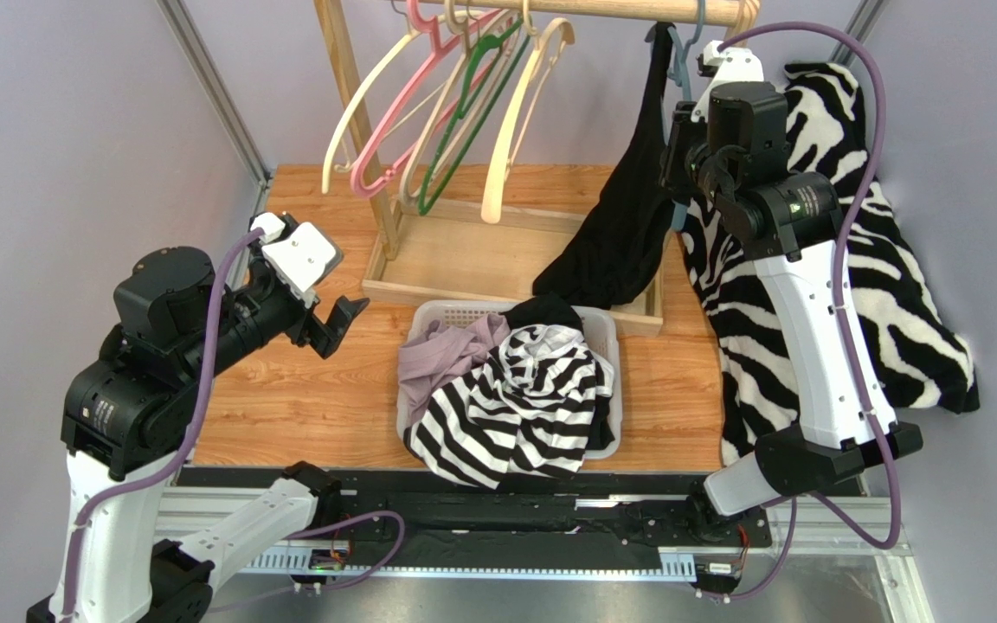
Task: Remove the tank top from the hanger
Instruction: Pick up the hanger from the clothesline, then remove the tank top from the hanger.
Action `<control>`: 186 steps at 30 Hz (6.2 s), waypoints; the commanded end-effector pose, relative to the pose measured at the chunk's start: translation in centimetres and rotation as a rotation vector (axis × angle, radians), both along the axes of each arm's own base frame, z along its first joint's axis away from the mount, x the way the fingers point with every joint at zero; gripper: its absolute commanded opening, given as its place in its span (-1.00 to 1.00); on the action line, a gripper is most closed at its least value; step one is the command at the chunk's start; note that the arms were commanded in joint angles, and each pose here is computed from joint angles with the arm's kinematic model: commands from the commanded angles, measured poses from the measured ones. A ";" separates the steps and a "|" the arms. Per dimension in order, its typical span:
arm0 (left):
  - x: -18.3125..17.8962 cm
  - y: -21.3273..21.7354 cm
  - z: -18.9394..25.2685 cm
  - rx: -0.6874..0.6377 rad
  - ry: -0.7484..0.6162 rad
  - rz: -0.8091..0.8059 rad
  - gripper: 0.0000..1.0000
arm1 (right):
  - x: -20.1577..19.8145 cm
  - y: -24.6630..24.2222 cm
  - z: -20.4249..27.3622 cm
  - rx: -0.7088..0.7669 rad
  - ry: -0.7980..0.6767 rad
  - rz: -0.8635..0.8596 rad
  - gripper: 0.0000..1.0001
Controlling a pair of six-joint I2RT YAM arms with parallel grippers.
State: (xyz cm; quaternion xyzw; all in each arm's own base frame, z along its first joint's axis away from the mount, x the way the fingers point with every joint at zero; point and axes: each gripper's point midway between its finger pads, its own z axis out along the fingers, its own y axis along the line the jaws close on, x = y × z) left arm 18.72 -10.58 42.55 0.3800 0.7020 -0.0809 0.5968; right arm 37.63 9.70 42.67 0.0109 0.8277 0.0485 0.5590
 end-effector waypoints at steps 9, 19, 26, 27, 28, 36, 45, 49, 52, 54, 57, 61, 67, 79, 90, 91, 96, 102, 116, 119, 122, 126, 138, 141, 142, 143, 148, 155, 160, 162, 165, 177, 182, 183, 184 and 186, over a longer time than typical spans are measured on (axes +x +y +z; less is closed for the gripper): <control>0.3 0.1 0.7 -0.029 -0.024 0.019 0.89 | -1.4 0.2 8.4 -0.062 -0.313 -0.016 -1.00; 0.1 0.5 0.5 -0.021 -0.034 0.032 0.89 | -3.1 0.3 12.4 -0.080 -0.494 -0.001 -1.00; 0.0 0.5 0.7 -0.027 -0.034 0.032 0.91 | -6.4 2.4 7.8 -0.090 -0.393 0.193 -1.00; 0.1 0.6 0.9 -0.031 -0.036 0.039 0.93 | -7.6 2.2 7.1 -0.089 -0.390 0.218 -1.00; 0.1 0.6 1.0 -0.031 -0.038 0.043 0.95 | -8.4 2.6 6.7 -0.088 -0.389 0.268 -1.00; -0.2 0.1 1.7 -0.058 -0.022 0.021 0.96 | -16.4 2.6 10.9 -0.080 -0.507 0.506 -1.00; -0.7 -0.7 1.8 -0.077 0.013 -0.025 0.97 | -24.4 5.6 20.8 0.105 -0.748 0.833 -1.00; -1.1 -0.6 1.8 -0.074 0.012 -0.029 0.97 | -26.4 6.3 22.8 0.153 -0.813 0.922 -1.00; -1.2 -0.5 1.6 -0.074 0.017 -0.032 0.98 | -27.3 6.4 23.3 0.162 -0.845 0.950 -1.00; -1.2 -0.5 1.5 -0.074 0.021 -0.031 0.98 | -27.0 6.4 22.9 0.160 -0.827 0.943 -1.00; -1.2 -0.7 1.6 -0.079 0.024 -0.038 0.98 | -26.0 6.5 21.1 0.137 -0.764 0.928 -1.00; -1.4 -0.7 1.9 -0.085 0.021 -0.045 0.98 | -23.6 7.2 16.8 0.069 -0.640 0.917 -1.00; -1.9 -0.3 3.3 -0.082 -0.034 -0.045 0.98 | -22.6 8.7 10.8 0.024 -0.525 0.997 -1.00; -1.1 -6.4 -0.4 -0.275 0.251 -0.232 0.98 | -24.0 10.4 1.5 -0.057 -0.363 1.105 -1.00; -1.8 -8.1 0.6 -0.324 0.317 -0.326 0.98 | -24.3 12.5 -0.8 -0.108 -0.300 1.137 -1.00; -2.0 -8.2 0.6 -0.327 0.319 -0.336 0.98 | -24.1 12.7 -0.9 -0.118 -0.299 1.129 -1.00; -3.3 -7.7 1.6 -0.318 0.266 -0.364 0.93 | -22.9 12.0 -0.7 -0.159 -0.324 1.048 -1.00; -4.8 -5.2 3.4 -0.184 0.083 -0.348 0.97 | -23.0 12.3 -2.0 -0.184 -0.275 1.071 -1.00; 0.2 -5.3 1.8 -0.095 -0.024 -0.283 0.98 | -24.7 14.2 -2.1 -0.180 -0.261 1.161 -1.00; -0.5 -5.8 0.8 -0.041 -0.023 -0.362 0.98 | -25.4 14.3 -2.1 -0.180 -0.250 1.192 -1.00; -2.9 -6.1 -0.8 0.061 -0.030 -0.516 0.98 | -26.1 14.3 -2.3 -0.193 -0.243 1.222 -1.00; -6.1 -6.0 -2.3 0.169 -0.054 -0.700 0.98 | -26.2 14.4 -2.4 -0.221 -0.234 1.236 -1.00; -6.7 -6.3 -2.2 0.203 -0.081 -0.773 -1.00 | -26.2 14.6 -1.8 -0.250 -0.240 1.259 -1.00; -6.8 -6.4 -2.1 0.196 -0.081 -0.782 -1.00 | -26.1 15.0 -2.0 -0.254 -0.236 1.262 -1.00; -6.9 -6.4 -2.1 0.194 -0.078 -0.784 -1.00 | -26.1 15.0 -1.9 -0.255 -0.242 1.261 -1.00; -7.0 -6.4 -2.0 0.191 -0.078 -0.786 -1.00 | -25.8 15.1 -2.1 -0.266 -0.240 1.256 -1.00; -7.0 -6.5 -1.9 0.174 -0.068 -0.779 -1.00 | -24.9 15.7 -2.4 -0.286 -0.250 1.237 -0.38; -6.1 -7.0 0.1 0.119 -0.091 -0.735 -1.00 | -25.3 18.7 -1.6 -0.244 -0.247 1.320 -0.06; -6.2 -6.9 0.8 0.102 -0.103 -0.718 -1.00 | -25.9 20.4 -2.3 -0.199 -0.212 1.369 -0.16; -6.2 -6.9 0.8 0.097 -0.101 -0.715 -1.00 | -26.3 21.0 -2.6 -0.174 -0.203 1.395 -0.27; -6.3 -6.9 0.9 0.092 -0.106 -0.712 -1.00 | -26.6 21.5 -2.8 -0.148 -0.192 1.412 -0.62; -5.8 -7.3 1.7 0.027 -0.090 -0.678 0.21 | -27.0 22.6 -0.2 -0.055 -0.272 1.413 -1.00; -3.1 -5.7 4.8 -0.058 -0.119 -0.432 0.65 | -22.8 21.6 -2.2 -0.307 -0.311 1.127 -1.00; -2.5 -5.4 6.0 -0.080 -0.153 -0.385 0.66 | -23.1 22.0 -3.0 -0.398 -0.340 1.122 -1.00; -1.7 -4.5 6.8 -0.093 -0.169 -0.305 0.67 | -21.1 21.0 -3.4 -0.496 -0.343 0.989 -1.00; -1.4 -3.9 7.5 -0.126 -0.171 -0.247 0.69 | -20.5 20.8 -3.8 -0.574 -0.344 0.917 -1.00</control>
